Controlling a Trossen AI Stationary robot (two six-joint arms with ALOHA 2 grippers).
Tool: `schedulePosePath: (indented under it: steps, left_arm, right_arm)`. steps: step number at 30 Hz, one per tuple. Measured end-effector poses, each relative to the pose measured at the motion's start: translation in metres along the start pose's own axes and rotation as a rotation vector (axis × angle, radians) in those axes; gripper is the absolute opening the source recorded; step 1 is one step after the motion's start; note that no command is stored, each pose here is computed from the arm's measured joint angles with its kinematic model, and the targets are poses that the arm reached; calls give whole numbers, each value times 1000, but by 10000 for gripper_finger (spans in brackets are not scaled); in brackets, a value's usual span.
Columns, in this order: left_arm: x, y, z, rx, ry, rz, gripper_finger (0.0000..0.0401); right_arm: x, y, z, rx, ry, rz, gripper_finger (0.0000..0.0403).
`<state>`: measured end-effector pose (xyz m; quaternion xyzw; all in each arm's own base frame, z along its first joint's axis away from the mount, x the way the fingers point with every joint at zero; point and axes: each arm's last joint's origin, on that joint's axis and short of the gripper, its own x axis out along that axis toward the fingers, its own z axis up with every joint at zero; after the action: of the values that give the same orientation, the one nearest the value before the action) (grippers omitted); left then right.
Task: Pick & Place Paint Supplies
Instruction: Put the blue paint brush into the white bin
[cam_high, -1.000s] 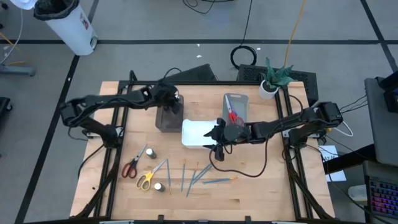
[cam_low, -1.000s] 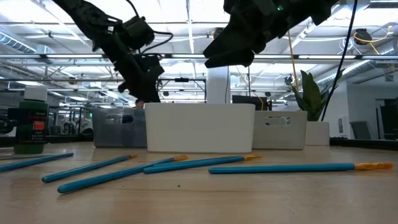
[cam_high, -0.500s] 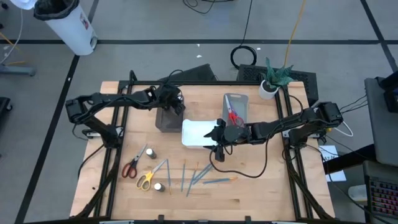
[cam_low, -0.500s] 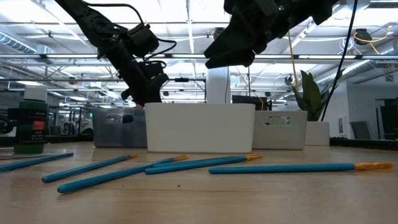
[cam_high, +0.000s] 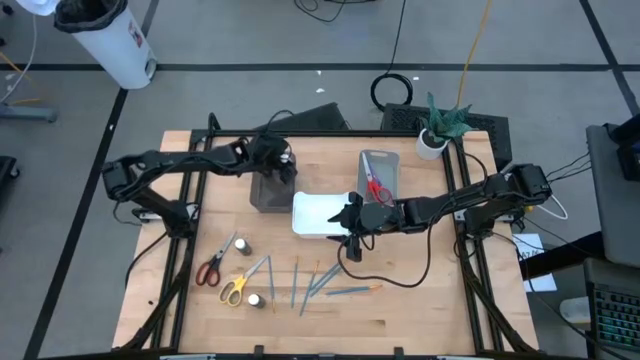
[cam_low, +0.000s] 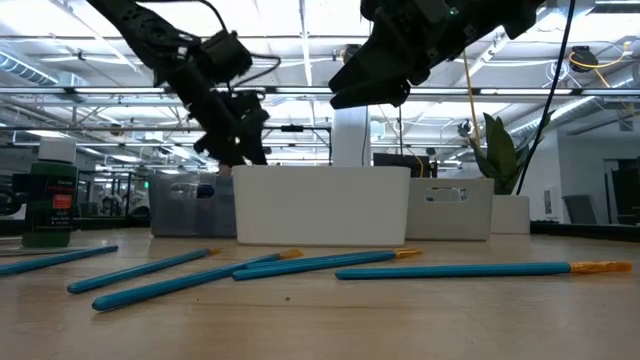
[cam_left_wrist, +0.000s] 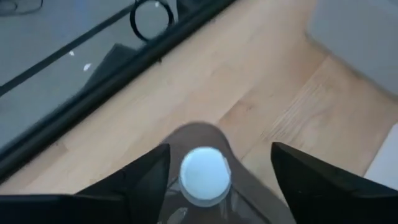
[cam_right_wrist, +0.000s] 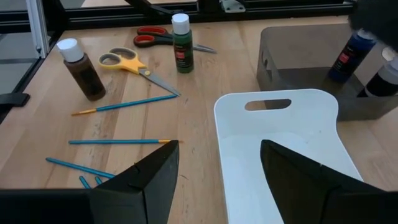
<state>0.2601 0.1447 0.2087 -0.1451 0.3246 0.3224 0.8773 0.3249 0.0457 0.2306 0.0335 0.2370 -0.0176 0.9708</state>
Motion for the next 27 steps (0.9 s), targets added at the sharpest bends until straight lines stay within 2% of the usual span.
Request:
schedulePosePath:
  steps: [7, 12, 15, 20, 27]
  left_arm:
    - [-46, 2, 20, -19, -105, -30, 320]
    - [-99, 7, 23, -36, -171, -98, 323]
    - [-134, 8, 18, 7, -223, -165, 323]
    - [-180, 6, -9, 83, -321, -241, 324]
    - [-208, 17, -65, 67, -474, -312, 324]
  right_arm:
    - [-4, 3, 0, 0, 12, 33, 217]
    - [-26, 19, 5, -25, 28, 106, 217]
    - [-45, 32, 9, -46, 16, 154, 217]
    - [-77, 56, 8, -87, 25, 231, 217]
    - [-122, 84, 4, -72, 21, 302, 217]
